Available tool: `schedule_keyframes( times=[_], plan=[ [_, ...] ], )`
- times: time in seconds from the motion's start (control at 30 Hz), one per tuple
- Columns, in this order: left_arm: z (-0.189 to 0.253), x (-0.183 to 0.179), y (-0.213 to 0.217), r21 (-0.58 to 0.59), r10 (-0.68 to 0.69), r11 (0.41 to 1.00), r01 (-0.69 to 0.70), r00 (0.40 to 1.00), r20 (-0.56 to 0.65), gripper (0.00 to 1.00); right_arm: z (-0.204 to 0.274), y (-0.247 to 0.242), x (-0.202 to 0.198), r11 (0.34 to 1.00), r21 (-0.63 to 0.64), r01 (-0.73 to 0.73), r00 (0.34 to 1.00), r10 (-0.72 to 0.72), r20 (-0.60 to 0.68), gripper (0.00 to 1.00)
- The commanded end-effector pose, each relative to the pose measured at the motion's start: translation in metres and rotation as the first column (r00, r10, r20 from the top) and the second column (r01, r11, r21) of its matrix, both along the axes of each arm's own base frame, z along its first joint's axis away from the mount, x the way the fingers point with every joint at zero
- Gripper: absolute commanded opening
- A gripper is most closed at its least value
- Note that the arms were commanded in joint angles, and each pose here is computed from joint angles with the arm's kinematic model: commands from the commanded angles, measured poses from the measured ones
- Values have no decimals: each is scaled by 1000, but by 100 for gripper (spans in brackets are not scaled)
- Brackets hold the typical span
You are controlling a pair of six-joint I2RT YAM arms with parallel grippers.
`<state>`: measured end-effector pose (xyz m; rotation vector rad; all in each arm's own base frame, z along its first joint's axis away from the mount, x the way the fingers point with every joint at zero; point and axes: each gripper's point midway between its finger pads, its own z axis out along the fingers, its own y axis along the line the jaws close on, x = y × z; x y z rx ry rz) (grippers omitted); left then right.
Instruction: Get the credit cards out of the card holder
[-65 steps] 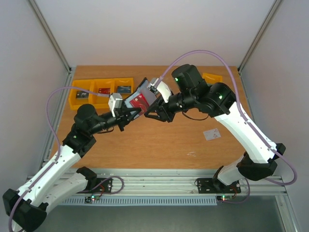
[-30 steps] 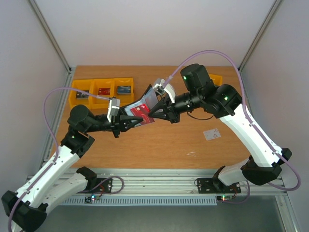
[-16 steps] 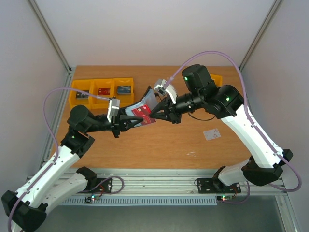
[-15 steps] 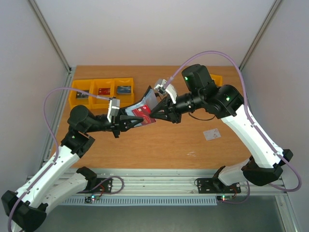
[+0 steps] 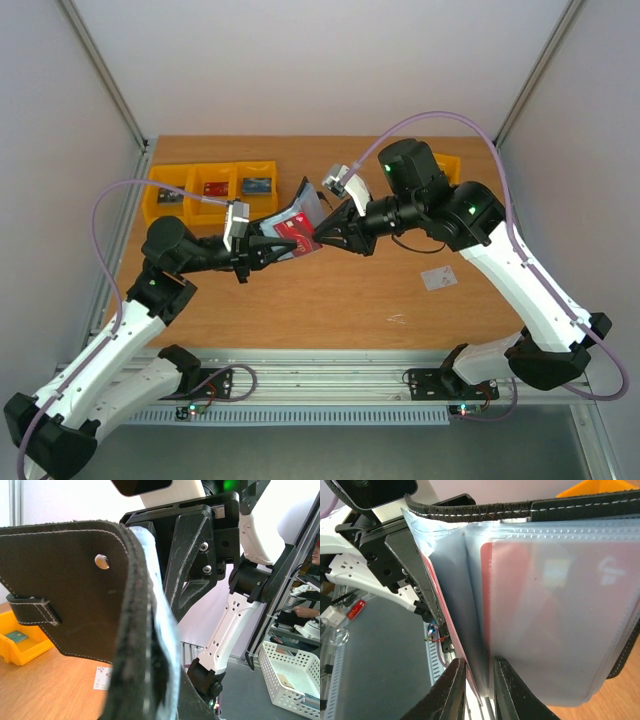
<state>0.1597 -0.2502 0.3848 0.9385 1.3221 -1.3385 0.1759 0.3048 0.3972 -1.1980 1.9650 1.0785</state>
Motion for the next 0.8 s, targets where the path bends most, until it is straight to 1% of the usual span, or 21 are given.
schedule_keyframes(
  times=[0.0,0.1,0.27,0.33,0.4,0.5,0.57,0.63,0.73,0.77],
  plan=[
    [28,-11,4,-54,-18,998,24,993,113,0,1,4,13,998,15,60,997,-60,38,15],
    [28,-11,3,-54,-18,998,25,993,113,0,-1,11,16,998,7,67,996,-68,65,15],
    [28,-11,3,-53,-20,998,26,994,112,0,5,21,12,999,39,23,997,-26,67,14],
    [27,-11,3,-53,-18,998,24,994,109,0,7,23,7,999,52,-4,998,1,56,10],
    [27,-10,3,-53,-17,998,23,994,109,0,10,23,0,997,68,-38,998,35,47,2],
    [27,-10,3,-52,-13,998,19,994,107,0,12,20,-10,994,83,-76,997,72,41,1],
    [26,-10,4,-52,-13,998,18,994,105,0,14,16,-12,993,92,-74,996,70,50,1],
    [26,-10,4,-53,-12,998,17,995,102,6,16,10,-11,993,100,-57,997,52,53,1],
    [25,-10,4,-53,-12,998,17,996,93,22,20,1,-9,993,112,-33,998,26,63,1],
    [25,-10,4,-53,-13,998,18,996,91,25,22,-1,-8,993,114,-25,998,18,67,1]
  ],
)
